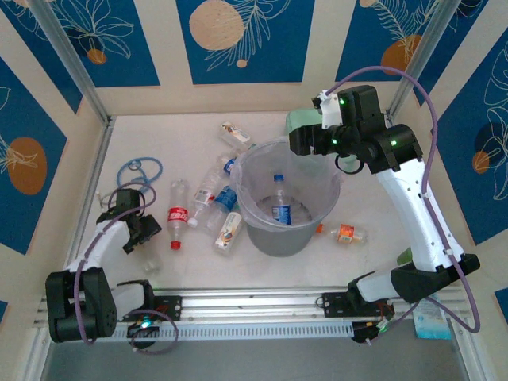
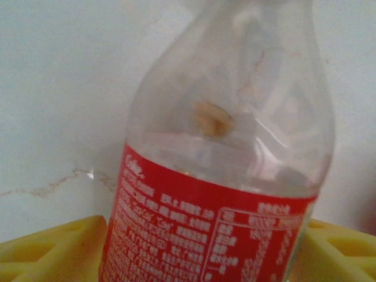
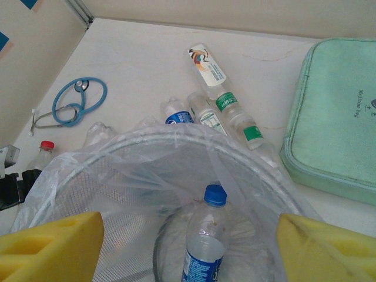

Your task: Put the plastic bottles in the bin

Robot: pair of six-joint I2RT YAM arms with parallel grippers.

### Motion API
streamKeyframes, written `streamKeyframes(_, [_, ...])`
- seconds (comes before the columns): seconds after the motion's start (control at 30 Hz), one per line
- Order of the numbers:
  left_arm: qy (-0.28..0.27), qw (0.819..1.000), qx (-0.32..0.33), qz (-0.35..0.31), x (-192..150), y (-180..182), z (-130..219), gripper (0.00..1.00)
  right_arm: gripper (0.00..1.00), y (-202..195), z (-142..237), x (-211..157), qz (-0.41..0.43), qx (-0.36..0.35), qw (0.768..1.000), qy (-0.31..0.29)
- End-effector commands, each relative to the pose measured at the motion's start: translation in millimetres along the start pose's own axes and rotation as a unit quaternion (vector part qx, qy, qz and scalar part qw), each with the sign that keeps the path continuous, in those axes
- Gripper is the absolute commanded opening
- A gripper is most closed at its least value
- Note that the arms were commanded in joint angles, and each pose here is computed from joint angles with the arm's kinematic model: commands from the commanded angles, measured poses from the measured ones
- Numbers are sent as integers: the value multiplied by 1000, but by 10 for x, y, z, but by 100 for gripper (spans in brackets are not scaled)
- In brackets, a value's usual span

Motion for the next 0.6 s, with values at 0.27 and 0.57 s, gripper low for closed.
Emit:
streamKeyframes(0.27, [-69, 994, -74, -27, 460, -355, 654, 57, 77, 195, 174, 96, -19, 59, 998, -33])
streamKeyframes(0.57, [-109, 937, -307, -127, 633, -1468, 1889, 44, 69, 507, 146, 270, -60, 167, 983, -52])
Point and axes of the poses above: each hand's point on the last joint's axis, 136 mm out from that joint toward the fingers, its own z axis back along the fingers, its own y axis along the line the jaws close on, x = y × z, the point moved 2 cm from there along z, back along the fingers, and after that the axes turned 9 degrees about z, right-handed, at the moved point
